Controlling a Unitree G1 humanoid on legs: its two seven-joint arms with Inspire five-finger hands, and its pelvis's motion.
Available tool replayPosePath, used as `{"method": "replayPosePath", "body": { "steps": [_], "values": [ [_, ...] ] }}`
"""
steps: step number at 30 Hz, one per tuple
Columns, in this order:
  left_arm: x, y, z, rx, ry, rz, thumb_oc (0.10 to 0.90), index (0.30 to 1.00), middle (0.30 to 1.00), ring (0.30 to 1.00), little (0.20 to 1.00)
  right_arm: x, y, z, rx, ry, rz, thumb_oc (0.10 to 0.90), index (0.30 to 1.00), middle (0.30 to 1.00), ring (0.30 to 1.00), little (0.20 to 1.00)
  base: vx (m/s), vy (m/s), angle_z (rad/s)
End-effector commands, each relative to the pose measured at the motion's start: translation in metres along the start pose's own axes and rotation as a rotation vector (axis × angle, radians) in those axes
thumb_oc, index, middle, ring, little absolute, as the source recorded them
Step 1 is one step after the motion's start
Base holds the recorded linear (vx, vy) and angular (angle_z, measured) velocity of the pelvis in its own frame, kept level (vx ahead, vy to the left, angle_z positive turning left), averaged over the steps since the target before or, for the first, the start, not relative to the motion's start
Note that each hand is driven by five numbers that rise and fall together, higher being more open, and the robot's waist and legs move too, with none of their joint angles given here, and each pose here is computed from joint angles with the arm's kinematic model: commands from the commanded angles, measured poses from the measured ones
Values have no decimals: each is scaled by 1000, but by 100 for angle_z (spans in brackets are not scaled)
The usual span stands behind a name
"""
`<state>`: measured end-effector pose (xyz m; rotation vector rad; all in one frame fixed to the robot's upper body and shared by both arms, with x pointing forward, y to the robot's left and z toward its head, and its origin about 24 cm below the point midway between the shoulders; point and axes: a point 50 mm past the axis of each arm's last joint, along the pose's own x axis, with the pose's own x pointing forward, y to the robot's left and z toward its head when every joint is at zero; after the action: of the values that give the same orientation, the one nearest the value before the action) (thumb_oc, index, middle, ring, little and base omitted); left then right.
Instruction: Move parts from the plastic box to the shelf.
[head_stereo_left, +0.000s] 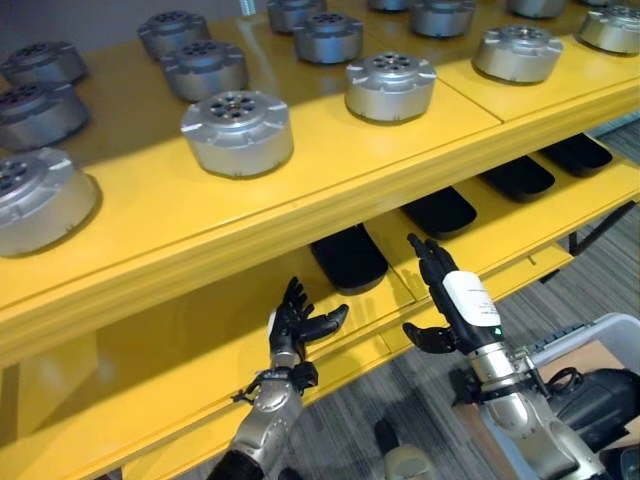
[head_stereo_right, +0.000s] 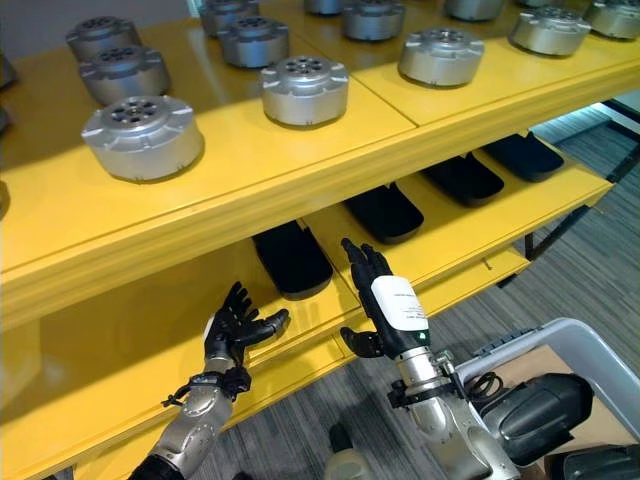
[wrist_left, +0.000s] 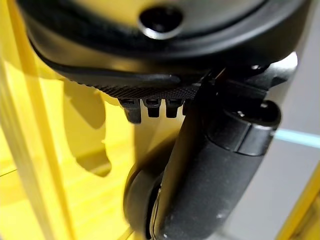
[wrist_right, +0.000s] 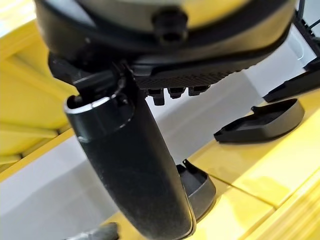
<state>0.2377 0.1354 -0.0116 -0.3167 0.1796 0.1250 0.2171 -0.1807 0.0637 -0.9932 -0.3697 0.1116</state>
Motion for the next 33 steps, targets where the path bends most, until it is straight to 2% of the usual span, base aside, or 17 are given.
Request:
{"method": "replayPosePath", "body": {
  "steps": [1, 4, 6, 8, 10, 12, 16, 24, 33],
  "values": [
    [5, 1, 65, 35, -344, -168, 900, 1000, 1000, 1000, 1000, 20, -37, 20, 43, -106, -251, 900, 1000, 1000, 1000, 1000, -34, 56, 34],
    [-9, 17, 72, 76, -363, -251, 900, 1000, 1000, 1000, 1000, 18, -40, 14, 72, -62, -308, 900, 1000, 1000, 1000, 1000, -36, 108, 22],
    [-24, 26, 79, 116, -358, -432, 900, 1000, 1000, 1000, 1000, 19, -45, 12, 80, -44, -362, 900, 1000, 1000, 1000, 1000, -35, 194, 37],
    [-29, 26, 82, 131, -362, -490, 900, 1000, 1000, 1000, 1000, 19, -46, 11, 71, -39, -364, 900, 1000, 1000, 1000, 1000, -17, 157, 34],
    [-41, 25, 88, 157, -349, -670, 900, 1000, 1000, 1000, 1000, 15, -49, 0, 29, 44, -375, 900, 1000, 1000, 1000, 1000, -12, 281, 14],
    [-46, 32, 84, 243, -262, -683, 900, 1000, 1000, 1000, 1000, 8, -57, -12, -17, 110, -421, 900, 1000, 1000, 1000, 1000, -10, 283, 22],
    [-54, 42, 82, 185, -220, -757, 900, 1000, 1000, 1000, 1000, -4, -71, -19, -168, 124, -502, 900, 1000, 1000, 1000, 1000, -20, 278, 3],
    [-59, 11, 88, 111, -228, -1039, 900, 1000, 1000, 1000, 1000, -20, -79, -25, -176, 184, -540, 900, 1000, 1000, 1000, 1000, -24, 221, -7],
    [-51, -3, 90, 111, -278, -1049, 900, 1000, 1000, 1000, 1000, -5, -70, -19, -112, 96, -529, 900, 1000, 1000, 1000, 1000, -110, 96, -76]
  ]
}}
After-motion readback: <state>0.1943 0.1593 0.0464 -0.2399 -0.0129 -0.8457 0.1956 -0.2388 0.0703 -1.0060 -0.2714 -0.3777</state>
